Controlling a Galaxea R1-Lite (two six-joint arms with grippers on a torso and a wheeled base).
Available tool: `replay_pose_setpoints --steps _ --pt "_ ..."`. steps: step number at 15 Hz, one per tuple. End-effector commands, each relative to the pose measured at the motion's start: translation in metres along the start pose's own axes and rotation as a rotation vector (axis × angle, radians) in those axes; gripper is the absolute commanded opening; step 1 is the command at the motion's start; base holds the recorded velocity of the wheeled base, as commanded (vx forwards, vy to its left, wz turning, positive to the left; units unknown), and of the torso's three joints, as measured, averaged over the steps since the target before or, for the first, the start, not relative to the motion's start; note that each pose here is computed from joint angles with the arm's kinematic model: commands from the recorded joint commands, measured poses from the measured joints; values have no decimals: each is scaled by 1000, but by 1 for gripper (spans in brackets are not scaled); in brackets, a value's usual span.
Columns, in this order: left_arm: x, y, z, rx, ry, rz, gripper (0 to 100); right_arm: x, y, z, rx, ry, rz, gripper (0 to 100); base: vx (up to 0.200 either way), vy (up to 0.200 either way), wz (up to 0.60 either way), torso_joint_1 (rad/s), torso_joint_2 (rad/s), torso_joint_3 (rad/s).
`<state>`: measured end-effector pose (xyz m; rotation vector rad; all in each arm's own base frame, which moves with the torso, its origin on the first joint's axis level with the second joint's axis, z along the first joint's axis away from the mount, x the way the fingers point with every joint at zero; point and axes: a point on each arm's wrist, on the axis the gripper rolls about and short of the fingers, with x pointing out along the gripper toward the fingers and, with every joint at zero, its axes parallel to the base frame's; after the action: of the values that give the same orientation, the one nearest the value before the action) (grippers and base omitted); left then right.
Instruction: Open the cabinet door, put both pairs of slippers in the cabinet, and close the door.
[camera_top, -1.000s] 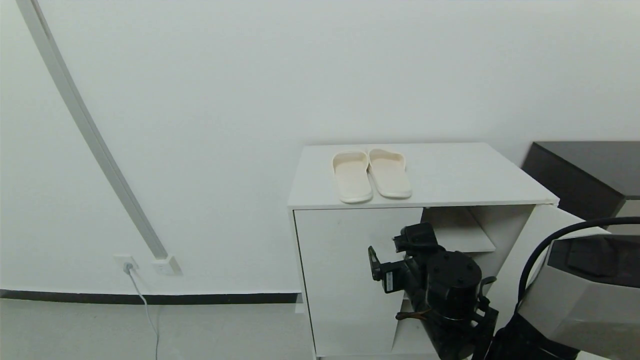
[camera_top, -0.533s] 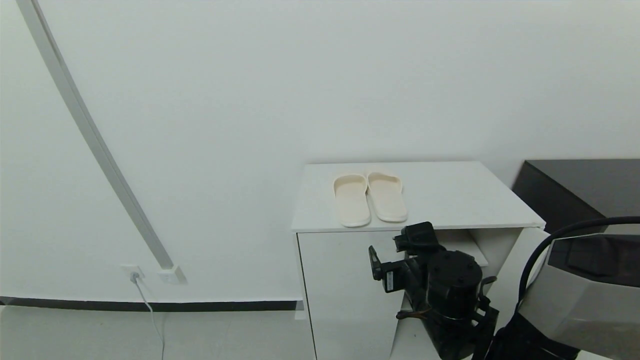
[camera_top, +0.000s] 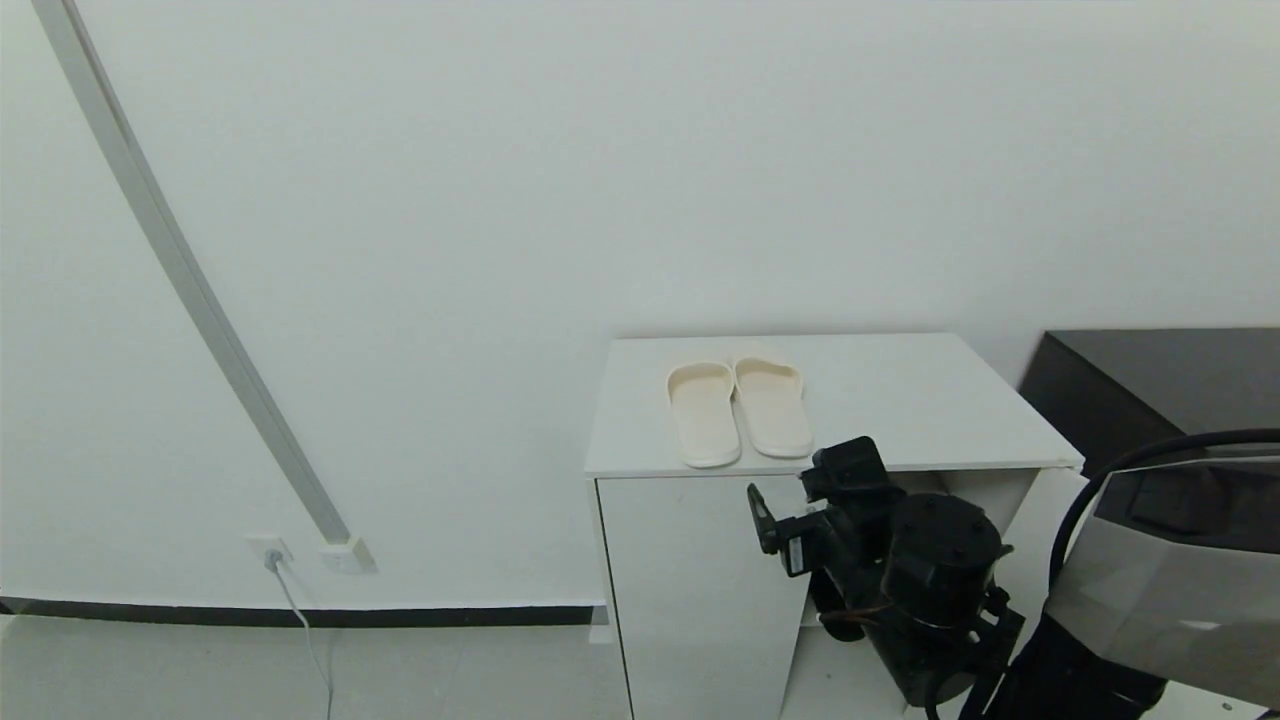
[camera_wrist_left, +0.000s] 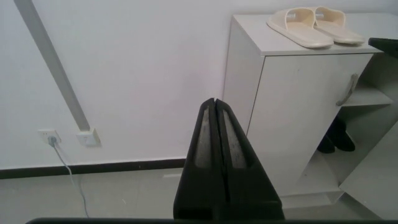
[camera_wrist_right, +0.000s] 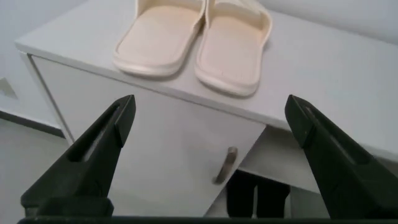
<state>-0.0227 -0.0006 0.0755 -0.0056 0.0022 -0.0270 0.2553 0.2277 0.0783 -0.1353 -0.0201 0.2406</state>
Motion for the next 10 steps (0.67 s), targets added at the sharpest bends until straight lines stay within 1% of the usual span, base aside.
replay_pose_setpoints --steps 1,2,3,5,6,7,8,9,10 --pt "0 0 0 -1 -1 -1 0 12 5 8 -7 -31 -8 100 0 0 0 0 0 0" --pt "0 0 0 -1 1 -1 0 22 10 16 -7 -28 -9 100 0 0 0 0 0 0" --pt "0 0 0 -1 1 1 0 34 12 26 -3 -2 -13 100 0 0 0 0 0 0" --pt "0 0 0 -1 1 1 0 50 16 53 63 66 -10 100 0 0 0 0 0 0" --pt "0 0 0 -1 -2 -1 0 53 16 61 93 90 -10 100 0 0 0 0 0 0" --pt "0 0 0 -1 -1 1 0 59 17 77 133 163 -15 100 0 0 0 0 0 0" --pt "0 0 0 1 1 1 0 59 17 84 170 214 -19 100 0 0 0 0 0 0" --pt "0 0 0 1 -1 -1 0 59 19 89 194 255 -32 100 0 0 0 0 0 0" --pt "0 0 0 -1 -1 1 0 60 18 93 209 268 -75 100 0 0 0 0 0 0"
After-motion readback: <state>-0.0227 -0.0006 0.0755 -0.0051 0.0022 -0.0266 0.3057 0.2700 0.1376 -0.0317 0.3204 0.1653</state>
